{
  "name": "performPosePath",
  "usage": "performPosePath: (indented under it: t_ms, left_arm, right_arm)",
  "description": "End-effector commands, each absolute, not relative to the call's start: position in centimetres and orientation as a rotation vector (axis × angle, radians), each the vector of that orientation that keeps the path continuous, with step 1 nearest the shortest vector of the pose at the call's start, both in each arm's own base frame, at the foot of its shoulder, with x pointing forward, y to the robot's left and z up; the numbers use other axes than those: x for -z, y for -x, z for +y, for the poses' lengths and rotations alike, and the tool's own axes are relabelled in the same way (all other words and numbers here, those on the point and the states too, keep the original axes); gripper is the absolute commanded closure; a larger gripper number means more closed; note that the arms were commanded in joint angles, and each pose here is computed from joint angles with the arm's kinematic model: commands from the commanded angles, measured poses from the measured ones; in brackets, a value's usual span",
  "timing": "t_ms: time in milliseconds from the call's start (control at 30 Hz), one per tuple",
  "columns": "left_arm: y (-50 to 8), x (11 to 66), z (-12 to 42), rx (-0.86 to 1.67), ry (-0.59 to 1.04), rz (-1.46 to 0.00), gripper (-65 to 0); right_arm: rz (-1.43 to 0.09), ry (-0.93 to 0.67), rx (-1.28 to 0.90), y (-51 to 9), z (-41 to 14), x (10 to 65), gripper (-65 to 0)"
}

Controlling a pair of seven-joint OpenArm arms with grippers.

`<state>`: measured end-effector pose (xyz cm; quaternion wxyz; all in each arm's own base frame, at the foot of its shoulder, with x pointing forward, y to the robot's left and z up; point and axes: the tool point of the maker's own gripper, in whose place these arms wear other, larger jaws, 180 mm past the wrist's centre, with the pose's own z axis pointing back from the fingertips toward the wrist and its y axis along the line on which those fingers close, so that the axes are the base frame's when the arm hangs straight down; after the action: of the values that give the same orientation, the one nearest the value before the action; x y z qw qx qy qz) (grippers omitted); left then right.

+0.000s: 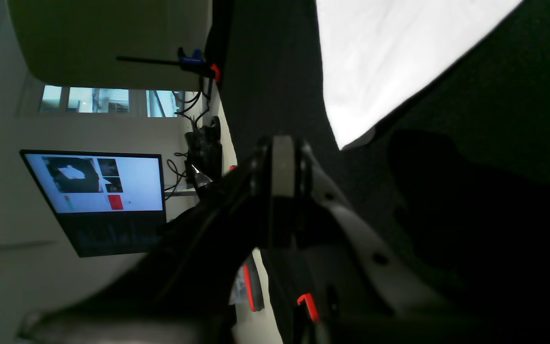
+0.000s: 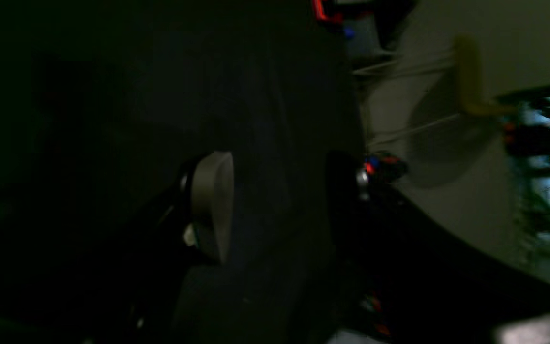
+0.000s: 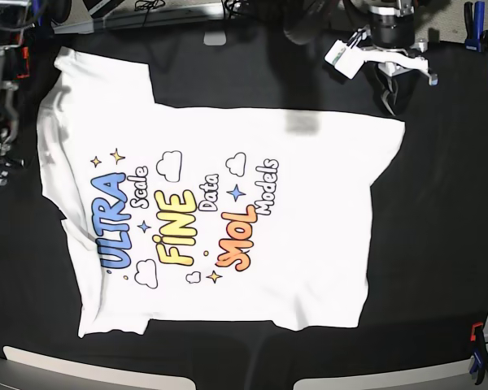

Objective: Layout the t-shirt on the table in an organized manner, then fold the t-shirt properly
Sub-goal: 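Drag the grasped shirt side outward with the right gripper to smooth it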

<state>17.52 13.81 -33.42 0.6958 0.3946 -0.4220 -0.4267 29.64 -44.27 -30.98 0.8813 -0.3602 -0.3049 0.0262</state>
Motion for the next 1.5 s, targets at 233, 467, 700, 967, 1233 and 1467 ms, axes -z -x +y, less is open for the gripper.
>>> performPosePath:
  t_ms: [233, 467, 700, 967, 1233, 1467]
  left_arm:
    - [-17.8, 32.3, 13.8, 0.923, -0.895, -0.991, 0.0]
    - [-17.8, 32.3, 13.8, 0.923, -0.895, -0.991, 0.0]
    - [-17.8, 32.3, 13.8, 0.923, -0.895, -0.990, 0.0]
    - [-17.8, 32.3, 13.8, 0.922, -0.895, -0.990, 0.0]
    - [-17.8, 32.3, 14.0, 0.919, -0.898, -0.983, 0.0]
    - [-17.8, 32.3, 13.9, 0.919, -0.897, -0.985, 0.0]
  right_arm:
    - [-0.837, 0.368, -0.216, -35.5, -35.3, 31.2, -30.3]
    - [-0.900, 0.340, -0.351, -39.6, -29.4, 30.5, -30.3]
    - [-0.829, 0.332, -0.444, -42.4, -25.9, 33.7, -30.3]
    - [-0.683, 0.356, -0.387, -44.6, -29.4, 37.1, -30.3]
    - [-0.669, 0.607, -0.242, -44.5, -39.3, 32.7, -30.3]
    - [-0.650, 0.689, -0.129, -42.5, -45.0, 30.1, -30.3]
